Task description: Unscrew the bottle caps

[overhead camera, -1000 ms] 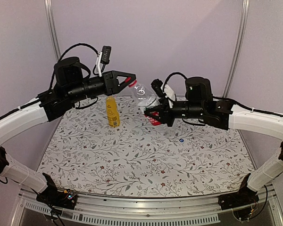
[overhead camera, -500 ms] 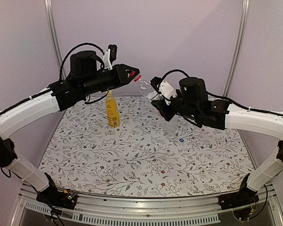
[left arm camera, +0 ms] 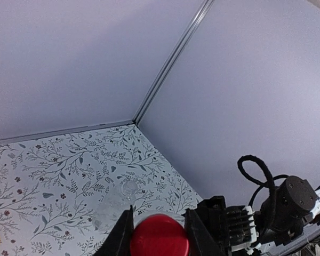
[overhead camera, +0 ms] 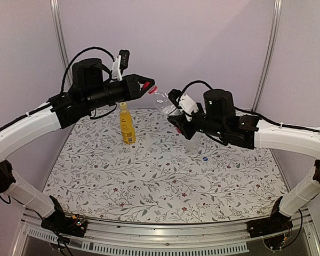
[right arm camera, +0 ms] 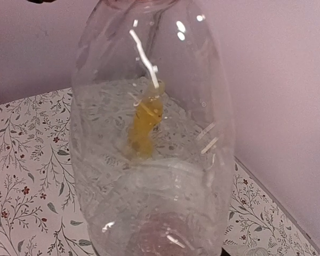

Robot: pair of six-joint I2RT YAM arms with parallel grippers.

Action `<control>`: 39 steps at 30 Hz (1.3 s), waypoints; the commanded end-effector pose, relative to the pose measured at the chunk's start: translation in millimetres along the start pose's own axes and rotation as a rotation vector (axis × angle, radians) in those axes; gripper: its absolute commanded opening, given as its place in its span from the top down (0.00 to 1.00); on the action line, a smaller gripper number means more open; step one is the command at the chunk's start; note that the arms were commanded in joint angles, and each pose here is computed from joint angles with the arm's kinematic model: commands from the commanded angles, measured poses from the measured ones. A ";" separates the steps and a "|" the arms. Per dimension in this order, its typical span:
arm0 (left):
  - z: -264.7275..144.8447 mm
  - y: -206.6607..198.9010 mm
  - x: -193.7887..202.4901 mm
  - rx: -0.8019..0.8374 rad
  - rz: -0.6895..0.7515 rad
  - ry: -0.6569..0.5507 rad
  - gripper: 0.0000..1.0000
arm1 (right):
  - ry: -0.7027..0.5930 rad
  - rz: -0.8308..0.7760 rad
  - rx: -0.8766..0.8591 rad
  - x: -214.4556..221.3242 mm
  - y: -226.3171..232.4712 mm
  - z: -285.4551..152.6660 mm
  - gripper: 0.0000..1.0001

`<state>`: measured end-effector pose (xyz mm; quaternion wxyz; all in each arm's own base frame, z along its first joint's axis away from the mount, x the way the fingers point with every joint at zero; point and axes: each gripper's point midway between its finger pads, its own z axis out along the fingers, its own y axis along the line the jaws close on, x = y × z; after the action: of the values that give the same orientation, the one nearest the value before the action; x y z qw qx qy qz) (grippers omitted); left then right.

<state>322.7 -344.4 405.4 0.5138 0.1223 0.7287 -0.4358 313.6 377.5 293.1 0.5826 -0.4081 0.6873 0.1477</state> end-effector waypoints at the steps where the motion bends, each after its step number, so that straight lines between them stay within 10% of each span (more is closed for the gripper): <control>1: -22.0 -10.4 -20.9 0.065 0.077 -0.070 0.76 | -0.061 0.066 -0.119 -11.9 9.2 -10.0 0.71; 17: -49.1 17.8 0.9 0.035 0.114 -0.087 0.74 | -0.115 0.131 -0.157 -24.9 -3.2 -28.7 0.71; 39: 25.2 67.2 236.3 -0.013 0.362 0.287 0.75 | -0.090 0.296 0.013 -22.0 -72.6 -58.9 0.70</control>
<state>283.7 -370.5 180.7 0.4676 0.2755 0.7833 -0.3033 323.8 317.2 336.2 0.5800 -0.3251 0.7058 0.2445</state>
